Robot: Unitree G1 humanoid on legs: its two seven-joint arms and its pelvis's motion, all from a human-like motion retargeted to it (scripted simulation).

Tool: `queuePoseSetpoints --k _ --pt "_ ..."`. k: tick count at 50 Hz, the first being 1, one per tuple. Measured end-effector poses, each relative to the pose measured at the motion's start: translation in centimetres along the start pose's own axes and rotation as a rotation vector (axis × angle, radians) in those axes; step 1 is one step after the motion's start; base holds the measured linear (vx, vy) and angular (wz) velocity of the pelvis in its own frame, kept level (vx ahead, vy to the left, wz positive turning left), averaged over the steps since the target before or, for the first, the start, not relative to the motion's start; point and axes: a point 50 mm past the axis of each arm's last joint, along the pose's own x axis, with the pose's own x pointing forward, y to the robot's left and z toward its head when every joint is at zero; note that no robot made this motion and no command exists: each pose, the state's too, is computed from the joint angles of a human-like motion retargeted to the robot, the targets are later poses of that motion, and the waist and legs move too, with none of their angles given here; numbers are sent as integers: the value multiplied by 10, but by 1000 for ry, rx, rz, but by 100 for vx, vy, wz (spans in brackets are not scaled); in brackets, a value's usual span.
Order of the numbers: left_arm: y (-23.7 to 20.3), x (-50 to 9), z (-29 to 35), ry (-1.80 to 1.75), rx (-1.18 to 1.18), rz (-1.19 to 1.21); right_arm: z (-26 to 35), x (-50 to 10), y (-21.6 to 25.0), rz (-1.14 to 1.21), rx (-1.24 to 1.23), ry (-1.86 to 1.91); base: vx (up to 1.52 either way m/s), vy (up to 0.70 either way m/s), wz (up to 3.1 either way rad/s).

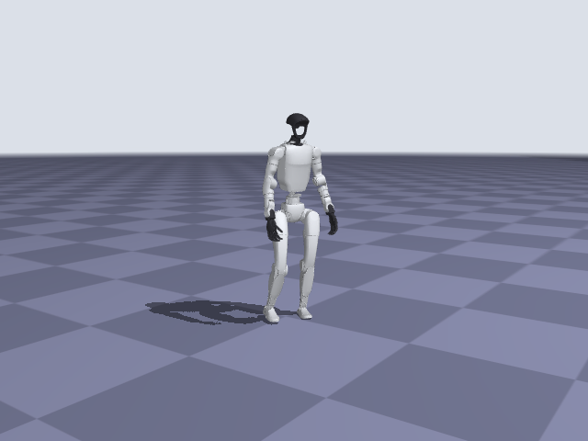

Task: Walk

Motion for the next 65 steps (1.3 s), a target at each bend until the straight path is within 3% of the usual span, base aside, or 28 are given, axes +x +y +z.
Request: queuePoseSetpoints --k 10,26,50,65 --pt "-1 -1 6 -48 -2 -7 -15 -2 16 79 -72 45 2 -19 133" --pt "-18 -8 -31 45 48 -124 -21 -8 -30 -86 -33 87 -2 -10 146" --pt "25 -6 -6 -35 93 12 18 6 20 82 -243 -29 2 6 56" --pt "31 -6 3 -67 60 51 -12 2 22 82 -152 59 12 2 40"
